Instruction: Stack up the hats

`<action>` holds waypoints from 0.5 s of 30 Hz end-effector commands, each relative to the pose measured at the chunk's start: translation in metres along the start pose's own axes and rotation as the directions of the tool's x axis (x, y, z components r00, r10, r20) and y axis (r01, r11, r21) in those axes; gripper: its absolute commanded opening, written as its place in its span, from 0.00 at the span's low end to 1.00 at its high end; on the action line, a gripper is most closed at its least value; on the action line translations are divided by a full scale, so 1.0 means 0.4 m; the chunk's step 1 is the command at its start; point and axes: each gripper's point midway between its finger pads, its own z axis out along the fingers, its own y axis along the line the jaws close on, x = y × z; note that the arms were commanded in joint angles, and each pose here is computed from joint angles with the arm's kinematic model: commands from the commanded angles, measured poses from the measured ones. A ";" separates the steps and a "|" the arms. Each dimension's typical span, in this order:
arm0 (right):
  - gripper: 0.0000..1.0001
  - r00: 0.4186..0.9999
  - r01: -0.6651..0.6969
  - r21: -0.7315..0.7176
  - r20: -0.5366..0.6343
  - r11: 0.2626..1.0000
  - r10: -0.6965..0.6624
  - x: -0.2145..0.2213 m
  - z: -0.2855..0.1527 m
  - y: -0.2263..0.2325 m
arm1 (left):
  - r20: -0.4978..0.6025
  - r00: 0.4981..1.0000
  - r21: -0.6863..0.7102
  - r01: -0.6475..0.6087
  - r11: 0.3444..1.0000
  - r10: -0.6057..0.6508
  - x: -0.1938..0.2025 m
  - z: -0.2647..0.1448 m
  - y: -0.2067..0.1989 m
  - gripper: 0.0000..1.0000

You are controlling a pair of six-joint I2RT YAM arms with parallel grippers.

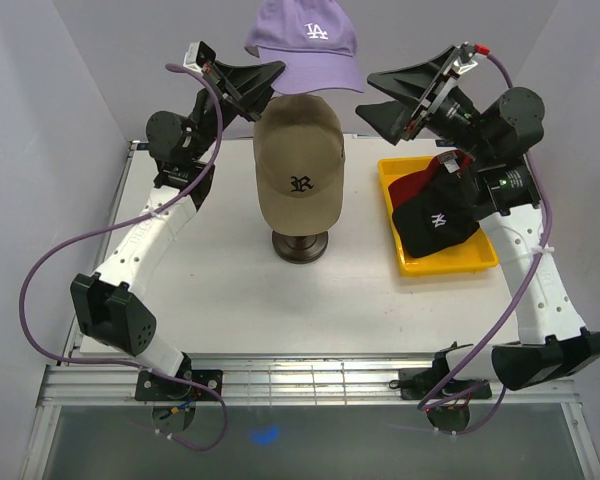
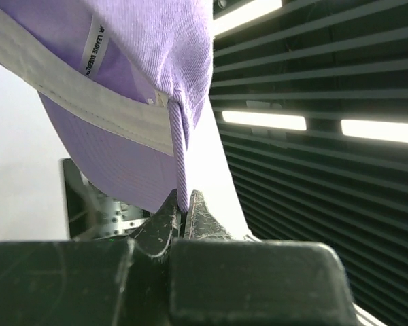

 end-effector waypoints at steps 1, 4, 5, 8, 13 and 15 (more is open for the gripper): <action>0.90 0.999 -0.033 -0.016 0.016 0.999 0.033 0.001 0.023 -0.022 | -0.074 0.995 0.137 -0.057 0.989 0.067 0.077 -0.036 -0.138 0.00; 0.90 0.998 -0.050 -0.010 0.023 0.999 0.050 0.006 0.026 -0.042 | -0.094 0.993 0.150 -0.050 0.987 0.064 0.087 -0.047 -0.135 0.00; 0.90 0.998 -0.049 -0.008 0.028 0.999 0.049 0.004 0.025 -0.046 | -0.101 0.993 0.154 -0.049 0.987 0.065 0.091 -0.050 -0.136 0.00; 0.91 0.997 -0.069 -0.023 0.035 0.997 0.070 -0.001 0.028 -0.054 | -0.128 0.989 0.164 -0.050 0.985 0.071 0.103 -0.055 -0.139 0.00; 0.90 0.995 -0.091 -0.043 0.026 0.995 0.092 -0.008 0.043 -0.059 | -0.148 0.987 0.161 -0.045 0.986 0.069 0.119 -0.077 -0.131 0.00; 0.88 0.995 -0.093 -0.063 0.024 0.994 0.094 -0.003 0.043 -0.047 | -0.153 0.986 0.160 -0.040 0.986 0.065 0.121 -0.084 -0.118 0.00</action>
